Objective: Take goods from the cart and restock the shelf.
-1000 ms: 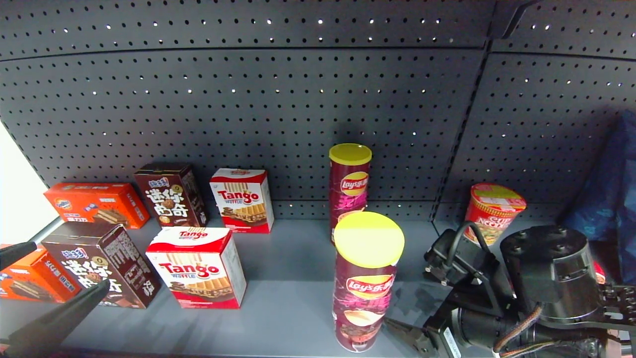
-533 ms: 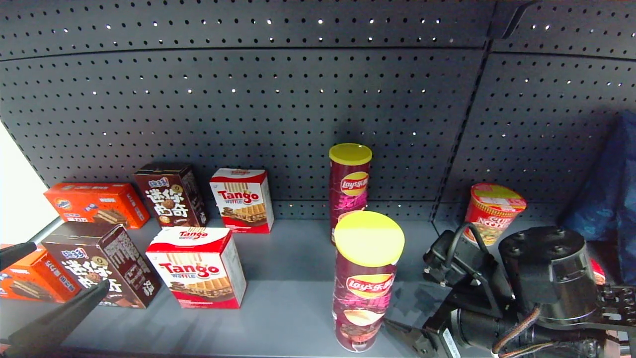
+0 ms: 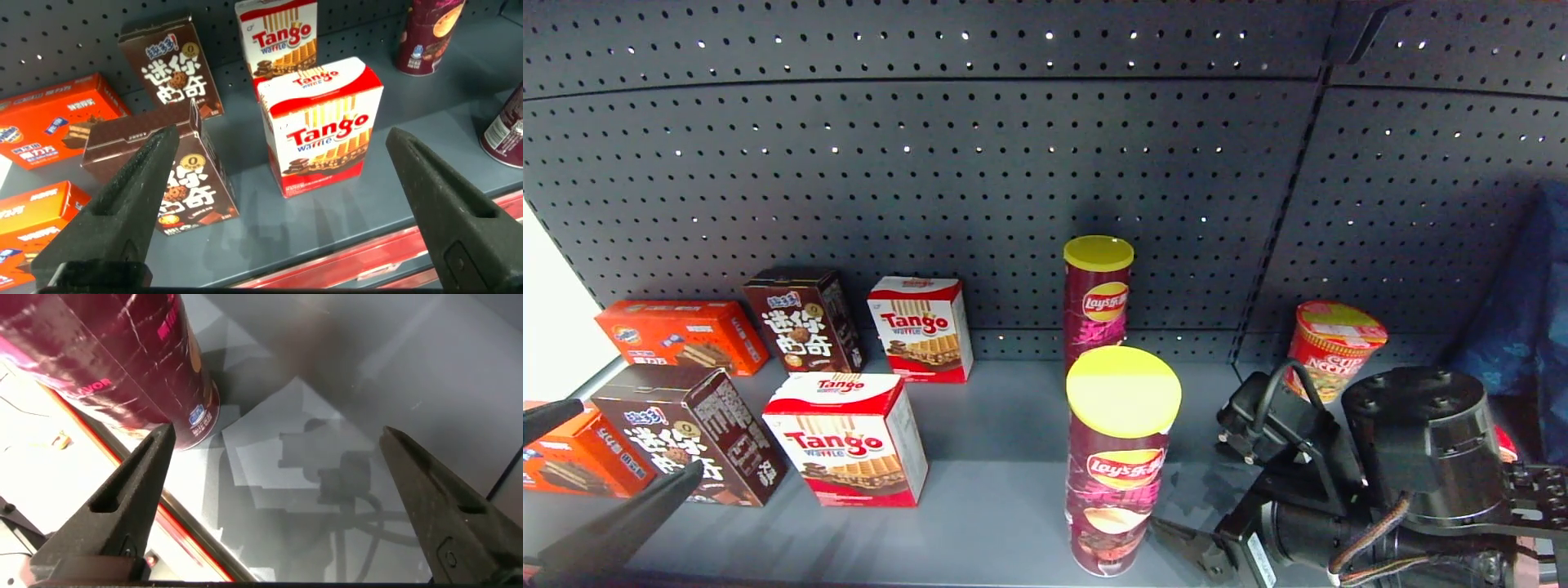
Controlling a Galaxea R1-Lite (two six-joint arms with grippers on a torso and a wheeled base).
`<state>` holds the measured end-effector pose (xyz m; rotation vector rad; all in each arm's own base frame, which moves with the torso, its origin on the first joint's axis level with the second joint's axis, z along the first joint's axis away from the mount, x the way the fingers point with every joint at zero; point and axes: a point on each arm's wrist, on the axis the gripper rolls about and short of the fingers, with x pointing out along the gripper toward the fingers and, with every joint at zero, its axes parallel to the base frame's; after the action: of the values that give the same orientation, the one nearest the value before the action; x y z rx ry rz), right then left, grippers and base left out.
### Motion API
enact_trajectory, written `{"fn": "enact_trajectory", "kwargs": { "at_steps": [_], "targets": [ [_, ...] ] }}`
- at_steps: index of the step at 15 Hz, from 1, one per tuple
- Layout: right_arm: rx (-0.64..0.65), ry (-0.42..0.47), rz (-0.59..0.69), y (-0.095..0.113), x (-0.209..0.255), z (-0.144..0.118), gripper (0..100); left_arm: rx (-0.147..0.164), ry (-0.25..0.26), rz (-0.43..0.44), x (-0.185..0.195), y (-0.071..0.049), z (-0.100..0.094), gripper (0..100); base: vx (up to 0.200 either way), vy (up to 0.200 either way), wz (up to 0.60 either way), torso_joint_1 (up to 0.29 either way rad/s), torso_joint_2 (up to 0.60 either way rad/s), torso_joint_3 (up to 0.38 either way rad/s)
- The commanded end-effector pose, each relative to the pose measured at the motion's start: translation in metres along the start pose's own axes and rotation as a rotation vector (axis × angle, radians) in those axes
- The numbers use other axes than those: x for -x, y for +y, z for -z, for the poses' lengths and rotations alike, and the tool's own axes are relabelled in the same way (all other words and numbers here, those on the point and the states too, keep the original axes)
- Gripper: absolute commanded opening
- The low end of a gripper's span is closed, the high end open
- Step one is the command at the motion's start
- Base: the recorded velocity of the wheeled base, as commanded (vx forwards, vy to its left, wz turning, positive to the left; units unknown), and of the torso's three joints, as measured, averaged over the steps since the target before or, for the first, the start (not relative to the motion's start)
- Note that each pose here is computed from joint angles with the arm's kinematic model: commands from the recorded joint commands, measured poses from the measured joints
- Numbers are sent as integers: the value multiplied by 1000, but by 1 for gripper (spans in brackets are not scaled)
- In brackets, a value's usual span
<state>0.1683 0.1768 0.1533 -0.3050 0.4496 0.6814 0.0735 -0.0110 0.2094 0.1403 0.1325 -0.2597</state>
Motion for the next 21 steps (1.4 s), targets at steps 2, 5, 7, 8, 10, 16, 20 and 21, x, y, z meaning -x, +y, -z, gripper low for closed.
{"fn": "enact_trajectory", "kwargs": {
  "at_steps": [2,5,7,8,10,16,20,21],
  "targets": [
    [1,1,-1,1,-3,1,100,0,1,0,1,0,2,100,0,0,0,0,0,0],
    [0,4,-1,1,-1,3,100,0,1,0,1,0,2,100,0,0,0,0,0,0],
    [-7,-13,9,-2,6,2,100,0,0,0,1,0,2,100,0,0,0,0,0,0],
    [-11,-25,16,-3,10,1,100,0,0,-1,1,0,2,100,0,0,0,0,0,0],
    [-25,-59,32,-8,19,-3,100,-1,-4,-2,1,0,1,100,0,0,0,0,0,0],
    [-108,-299,148,-40,86,-20,100,-12,-86,-22,23,-3,2,100,0,0,0,0,0,0],
    [-167,-452,335,-70,123,-23,100,-18,-120,-39,55,-12,33,100,0,0,0,0,0,0],
    [-175,-471,369,-74,132,-20,100,-15,-100,-41,63,-15,42,100,0,0,0,0,0,0]
  ]
}}
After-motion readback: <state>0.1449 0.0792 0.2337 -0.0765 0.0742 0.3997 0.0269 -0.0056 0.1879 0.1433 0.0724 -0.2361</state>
